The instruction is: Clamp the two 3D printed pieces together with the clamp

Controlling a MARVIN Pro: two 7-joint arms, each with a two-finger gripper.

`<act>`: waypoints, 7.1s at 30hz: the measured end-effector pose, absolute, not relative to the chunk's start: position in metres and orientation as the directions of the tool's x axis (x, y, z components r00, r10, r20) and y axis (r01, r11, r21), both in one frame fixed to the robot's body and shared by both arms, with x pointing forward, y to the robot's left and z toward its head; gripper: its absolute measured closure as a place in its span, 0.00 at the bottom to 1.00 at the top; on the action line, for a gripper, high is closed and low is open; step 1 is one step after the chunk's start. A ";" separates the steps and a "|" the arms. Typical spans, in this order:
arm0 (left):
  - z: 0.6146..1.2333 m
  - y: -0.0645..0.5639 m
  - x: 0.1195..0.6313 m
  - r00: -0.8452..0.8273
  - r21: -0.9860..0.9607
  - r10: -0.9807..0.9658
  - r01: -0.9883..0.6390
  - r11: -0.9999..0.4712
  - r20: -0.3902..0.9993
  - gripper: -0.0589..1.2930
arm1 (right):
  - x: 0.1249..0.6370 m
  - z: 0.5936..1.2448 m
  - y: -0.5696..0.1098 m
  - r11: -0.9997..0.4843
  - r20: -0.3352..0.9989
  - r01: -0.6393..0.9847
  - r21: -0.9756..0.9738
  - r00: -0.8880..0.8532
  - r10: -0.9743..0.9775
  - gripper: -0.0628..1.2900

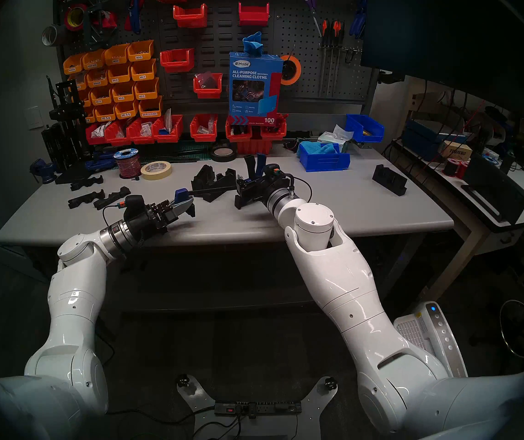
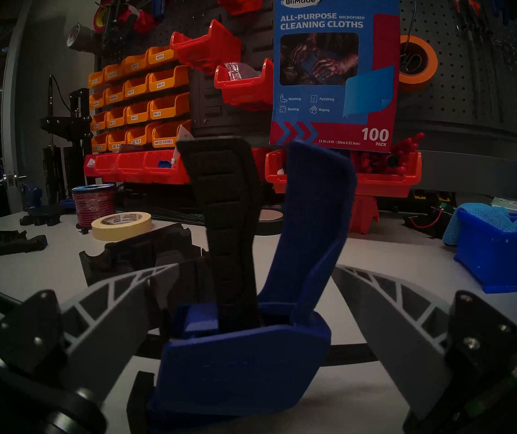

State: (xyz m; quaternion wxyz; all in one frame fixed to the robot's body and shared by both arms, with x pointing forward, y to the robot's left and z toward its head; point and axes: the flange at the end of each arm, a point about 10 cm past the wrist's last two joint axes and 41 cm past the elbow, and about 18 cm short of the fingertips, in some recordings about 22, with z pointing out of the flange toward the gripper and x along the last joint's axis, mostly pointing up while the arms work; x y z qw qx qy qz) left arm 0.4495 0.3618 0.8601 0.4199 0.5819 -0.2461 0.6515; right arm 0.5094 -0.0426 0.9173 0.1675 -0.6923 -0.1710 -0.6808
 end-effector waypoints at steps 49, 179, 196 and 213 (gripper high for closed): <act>0.860 0.364 0.448 0.034 0.168 0.256 -0.836 -0.522 0.966 0.92 | 0.509 0.915 -0.034 -0.867 0.999 0.496 -0.039 0.033 -0.026 0.52; 0.865 0.411 0.497 0.115 0.222 0.215 -0.781 -0.584 0.970 0.92 | 0.495 0.914 -0.022 -0.831 0.996 0.550 -0.086 0.056 -0.066 0.58; 0.864 0.410 0.504 0.162 0.261 0.220 -0.784 -0.563 0.962 0.92 | 0.497 0.917 -0.023 -0.834 0.996 0.545 -0.084 0.062 -0.059 0.58; 0.865 0.413 0.505 0.154 0.281 0.264 -0.777 -0.563 0.952 0.91 | 0.499 0.918 -0.021 -0.834 0.996 0.546 -0.084 0.072 -0.053 0.58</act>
